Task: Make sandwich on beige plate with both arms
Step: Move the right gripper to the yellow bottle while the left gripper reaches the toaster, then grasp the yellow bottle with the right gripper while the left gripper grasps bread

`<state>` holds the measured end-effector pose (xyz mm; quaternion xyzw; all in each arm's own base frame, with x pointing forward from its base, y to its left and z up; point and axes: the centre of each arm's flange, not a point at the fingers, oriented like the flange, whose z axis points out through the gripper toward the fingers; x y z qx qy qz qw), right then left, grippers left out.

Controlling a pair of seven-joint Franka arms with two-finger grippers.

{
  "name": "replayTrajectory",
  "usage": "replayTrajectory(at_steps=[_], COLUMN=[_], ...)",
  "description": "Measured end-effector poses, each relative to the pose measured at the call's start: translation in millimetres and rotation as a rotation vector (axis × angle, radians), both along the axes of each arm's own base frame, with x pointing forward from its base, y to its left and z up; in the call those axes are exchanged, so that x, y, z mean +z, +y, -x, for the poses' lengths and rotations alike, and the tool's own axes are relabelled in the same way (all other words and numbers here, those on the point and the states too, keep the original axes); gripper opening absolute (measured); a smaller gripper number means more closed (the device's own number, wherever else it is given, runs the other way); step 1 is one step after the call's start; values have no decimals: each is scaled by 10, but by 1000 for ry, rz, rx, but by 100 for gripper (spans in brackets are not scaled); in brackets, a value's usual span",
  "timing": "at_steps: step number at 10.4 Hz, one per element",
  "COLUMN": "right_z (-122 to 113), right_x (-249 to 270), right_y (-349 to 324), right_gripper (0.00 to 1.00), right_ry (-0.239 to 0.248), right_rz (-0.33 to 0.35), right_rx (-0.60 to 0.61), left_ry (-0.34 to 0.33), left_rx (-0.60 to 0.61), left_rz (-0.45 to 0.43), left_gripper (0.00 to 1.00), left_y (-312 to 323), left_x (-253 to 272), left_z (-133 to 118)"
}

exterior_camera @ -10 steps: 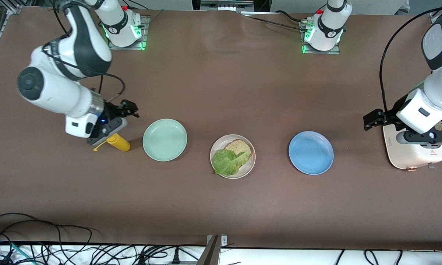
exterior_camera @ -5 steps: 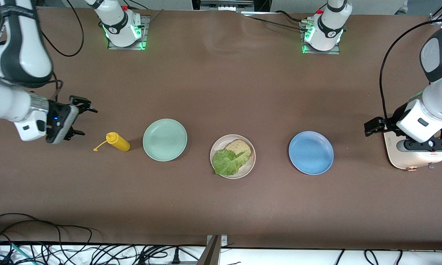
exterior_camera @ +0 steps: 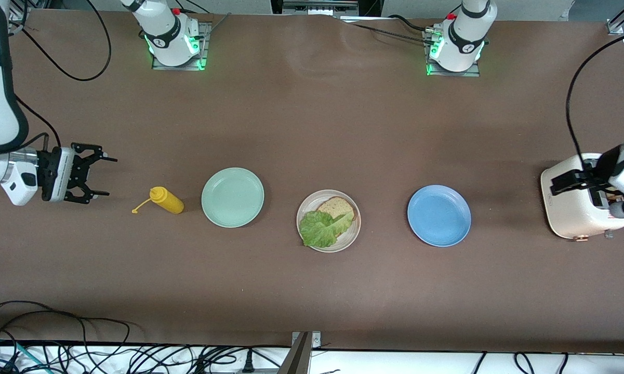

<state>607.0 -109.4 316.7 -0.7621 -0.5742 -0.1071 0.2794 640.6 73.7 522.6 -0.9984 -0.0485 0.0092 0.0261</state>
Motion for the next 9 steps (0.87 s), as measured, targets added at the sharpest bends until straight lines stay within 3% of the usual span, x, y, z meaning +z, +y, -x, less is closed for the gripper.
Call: replayTrajectory(at_steps=[4, 9], right_z=[-173, -115], right_x=[-835, -1694], right_y=[-108, 94], right_gripper=[100, 100], right_ry=[-38, -123], right_rz=[-183, -393], right_rx=[83, 130], left_ry=[45, 181], left_rx=[-40, -6], left_rz=[-26, 7], left_gripper=[100, 100], left_y=[1001, 2131], left_x=[-155, -980], left_z=[154, 399])
